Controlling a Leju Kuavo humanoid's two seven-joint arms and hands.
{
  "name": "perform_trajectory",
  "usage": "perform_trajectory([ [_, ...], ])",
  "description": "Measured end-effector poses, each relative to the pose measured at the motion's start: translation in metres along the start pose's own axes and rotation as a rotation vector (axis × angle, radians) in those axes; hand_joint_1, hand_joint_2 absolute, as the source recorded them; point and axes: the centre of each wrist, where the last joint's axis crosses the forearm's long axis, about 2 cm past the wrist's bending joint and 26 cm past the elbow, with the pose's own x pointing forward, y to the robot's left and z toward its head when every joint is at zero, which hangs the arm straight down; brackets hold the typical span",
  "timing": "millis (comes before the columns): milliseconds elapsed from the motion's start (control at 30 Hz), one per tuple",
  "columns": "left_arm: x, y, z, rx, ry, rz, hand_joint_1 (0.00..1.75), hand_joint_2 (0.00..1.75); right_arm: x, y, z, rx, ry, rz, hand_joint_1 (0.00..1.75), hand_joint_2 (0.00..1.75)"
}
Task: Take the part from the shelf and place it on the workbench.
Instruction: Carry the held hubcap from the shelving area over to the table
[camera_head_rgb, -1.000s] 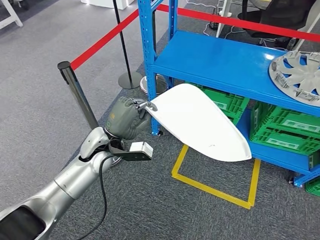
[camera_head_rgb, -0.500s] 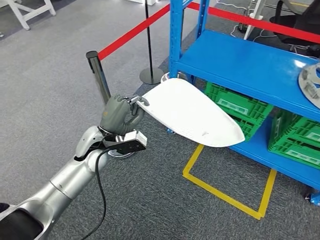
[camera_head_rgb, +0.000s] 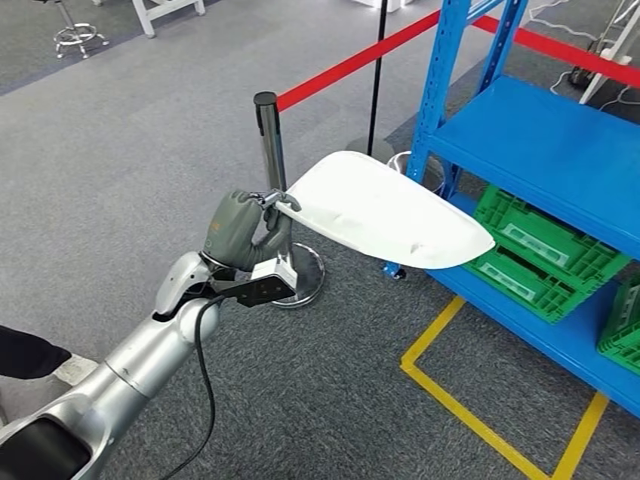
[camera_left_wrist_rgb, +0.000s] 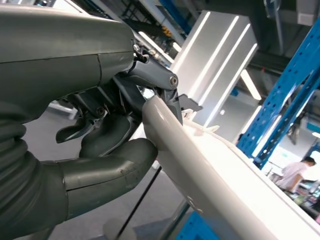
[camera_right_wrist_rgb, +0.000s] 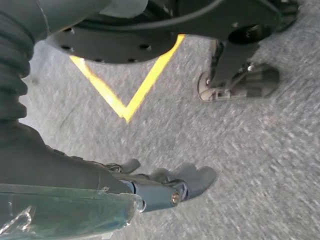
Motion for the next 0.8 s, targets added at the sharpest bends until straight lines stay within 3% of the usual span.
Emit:
perform_trajectory([
  [433,0.005,-0.002,-0.007,0.046,0.014,-0.079,1.75,1.75,0.000,0.001,0.000,-0.003,0.009,-0.004,0.00,1.75],
  [667,0.007,-0.003,-0.009,0.095,-0.048,-0.025,1.75,1.75,0.002,0.001,0.000,-0.001,-0.001,0.007,0.00,1.75],
  [800,0.007,-0.005,-0.008,0.057,-0.032,0.023,1.75,1.75,0.003,0.001,0.000,-0.001,-0.003,0.002,0.00,1.75],
])
